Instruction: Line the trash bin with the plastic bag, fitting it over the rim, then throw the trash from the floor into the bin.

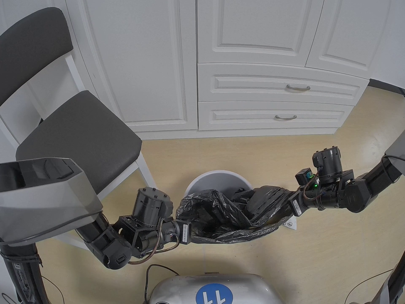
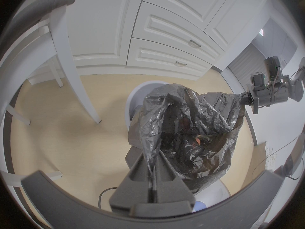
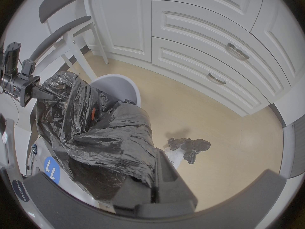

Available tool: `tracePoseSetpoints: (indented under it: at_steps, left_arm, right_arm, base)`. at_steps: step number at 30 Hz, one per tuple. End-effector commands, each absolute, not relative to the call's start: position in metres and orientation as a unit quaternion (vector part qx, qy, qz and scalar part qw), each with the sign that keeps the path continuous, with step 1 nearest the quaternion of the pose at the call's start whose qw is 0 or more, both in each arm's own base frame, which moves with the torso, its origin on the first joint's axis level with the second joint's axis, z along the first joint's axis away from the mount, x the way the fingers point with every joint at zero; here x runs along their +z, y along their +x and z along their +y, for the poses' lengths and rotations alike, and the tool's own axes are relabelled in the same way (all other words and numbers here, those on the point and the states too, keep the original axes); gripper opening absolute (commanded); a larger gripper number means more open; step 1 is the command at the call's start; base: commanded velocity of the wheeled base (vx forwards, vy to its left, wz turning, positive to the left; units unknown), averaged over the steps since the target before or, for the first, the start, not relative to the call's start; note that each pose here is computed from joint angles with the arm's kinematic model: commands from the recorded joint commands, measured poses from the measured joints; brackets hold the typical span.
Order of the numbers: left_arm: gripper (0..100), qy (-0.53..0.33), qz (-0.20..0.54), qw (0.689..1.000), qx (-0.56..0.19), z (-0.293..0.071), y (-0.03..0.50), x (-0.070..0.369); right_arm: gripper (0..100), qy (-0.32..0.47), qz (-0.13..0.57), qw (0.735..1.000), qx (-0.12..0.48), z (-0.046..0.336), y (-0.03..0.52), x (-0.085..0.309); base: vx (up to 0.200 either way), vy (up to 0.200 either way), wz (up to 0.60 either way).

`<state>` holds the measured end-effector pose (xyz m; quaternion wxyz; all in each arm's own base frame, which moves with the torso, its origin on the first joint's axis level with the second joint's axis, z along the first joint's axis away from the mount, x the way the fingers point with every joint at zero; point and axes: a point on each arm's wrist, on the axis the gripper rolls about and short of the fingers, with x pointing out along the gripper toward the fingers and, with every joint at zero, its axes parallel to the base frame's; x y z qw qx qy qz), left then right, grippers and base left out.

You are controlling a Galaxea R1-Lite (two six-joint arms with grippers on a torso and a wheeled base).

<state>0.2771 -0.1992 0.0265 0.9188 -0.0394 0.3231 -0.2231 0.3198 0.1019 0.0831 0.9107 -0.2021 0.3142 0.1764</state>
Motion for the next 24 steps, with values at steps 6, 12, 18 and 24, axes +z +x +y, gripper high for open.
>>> tracePoseSetpoints:
  at_steps: [6,12,18,24]
  left_arm:
    - [0,-0.036,0.327,0.917,-0.227,-0.192,0.263,0.033]
    - [0,-0.032,0.353,0.909,-0.217,-0.194,0.27,0.003]
    - [0,-0.053,0.327,0.92,-0.207,-0.195,0.291,-0.025]
    - [0,-0.066,0.32,0.924,-0.201,-0.197,0.304,-0.031]
  right_arm:
    - [0,-0.208,0.307,0.911,0.18,0.1,0.312,0.09]
    - [0,-0.224,0.34,0.892,0.198,0.112,0.317,0.059]
    - [0,-0.222,0.355,0.887,0.196,0.118,0.333,0.034]
    - [0,-0.217,0.339,0.895,0.192,0.117,0.342,0.02]
  base:
    - [0.0,0.0,0.0]
    - [0.0,0.0,0.0]
    - [0.0,0.0,0.0]
    - [0.0,0.0,0.0]
